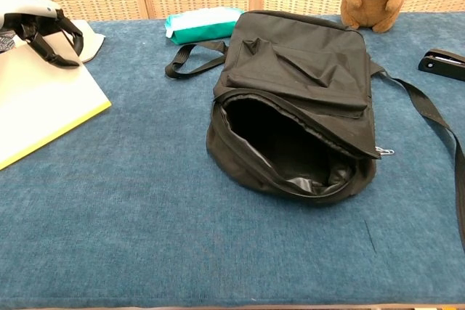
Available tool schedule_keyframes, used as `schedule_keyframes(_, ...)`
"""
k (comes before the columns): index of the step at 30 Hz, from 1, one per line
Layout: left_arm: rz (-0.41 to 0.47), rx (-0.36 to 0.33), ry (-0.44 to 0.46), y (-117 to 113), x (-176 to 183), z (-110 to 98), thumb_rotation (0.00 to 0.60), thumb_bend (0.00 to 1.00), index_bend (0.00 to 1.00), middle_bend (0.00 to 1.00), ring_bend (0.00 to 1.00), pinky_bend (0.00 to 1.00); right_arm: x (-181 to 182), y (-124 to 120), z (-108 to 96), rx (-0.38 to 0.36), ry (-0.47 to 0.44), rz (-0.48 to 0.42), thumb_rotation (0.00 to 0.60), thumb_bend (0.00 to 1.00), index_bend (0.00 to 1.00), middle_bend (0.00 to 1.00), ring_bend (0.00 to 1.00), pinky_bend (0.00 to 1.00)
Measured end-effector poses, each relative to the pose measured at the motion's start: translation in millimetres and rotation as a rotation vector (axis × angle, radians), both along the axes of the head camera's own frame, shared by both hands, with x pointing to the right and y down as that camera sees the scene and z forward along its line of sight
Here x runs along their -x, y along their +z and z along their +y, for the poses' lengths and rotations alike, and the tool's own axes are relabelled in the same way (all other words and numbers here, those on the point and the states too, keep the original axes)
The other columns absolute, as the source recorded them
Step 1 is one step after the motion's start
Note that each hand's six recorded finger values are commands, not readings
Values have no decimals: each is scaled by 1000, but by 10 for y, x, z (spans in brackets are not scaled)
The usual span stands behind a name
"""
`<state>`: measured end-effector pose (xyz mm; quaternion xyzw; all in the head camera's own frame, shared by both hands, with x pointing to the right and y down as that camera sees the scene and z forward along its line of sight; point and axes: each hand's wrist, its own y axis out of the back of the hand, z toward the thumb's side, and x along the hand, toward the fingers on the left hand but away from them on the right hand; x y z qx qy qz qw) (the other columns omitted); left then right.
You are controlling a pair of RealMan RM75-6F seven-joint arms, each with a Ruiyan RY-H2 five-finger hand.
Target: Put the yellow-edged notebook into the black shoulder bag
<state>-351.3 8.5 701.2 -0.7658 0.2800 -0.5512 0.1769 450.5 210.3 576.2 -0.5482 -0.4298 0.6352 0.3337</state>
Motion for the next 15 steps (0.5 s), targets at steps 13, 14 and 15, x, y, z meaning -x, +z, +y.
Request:
schedule_keyframes(13,48,-129,25,-329,0,-135,600,634,870,775,659,825,545,162,-364,78,-136,-180,600,0,0,0,0,0)
schedule_keyframes(14,51,-140,27,-359,1,-147,600,633,871,775,659,824,623,176,-418,89,-148,-210,600,0,0,0,0,0)
schedule_keyframes(15,55,-153,28,-388,2,-160,600,633,871,775,659,824,688,186,-461,97,-157,-234,600,0,0,0,0,0)
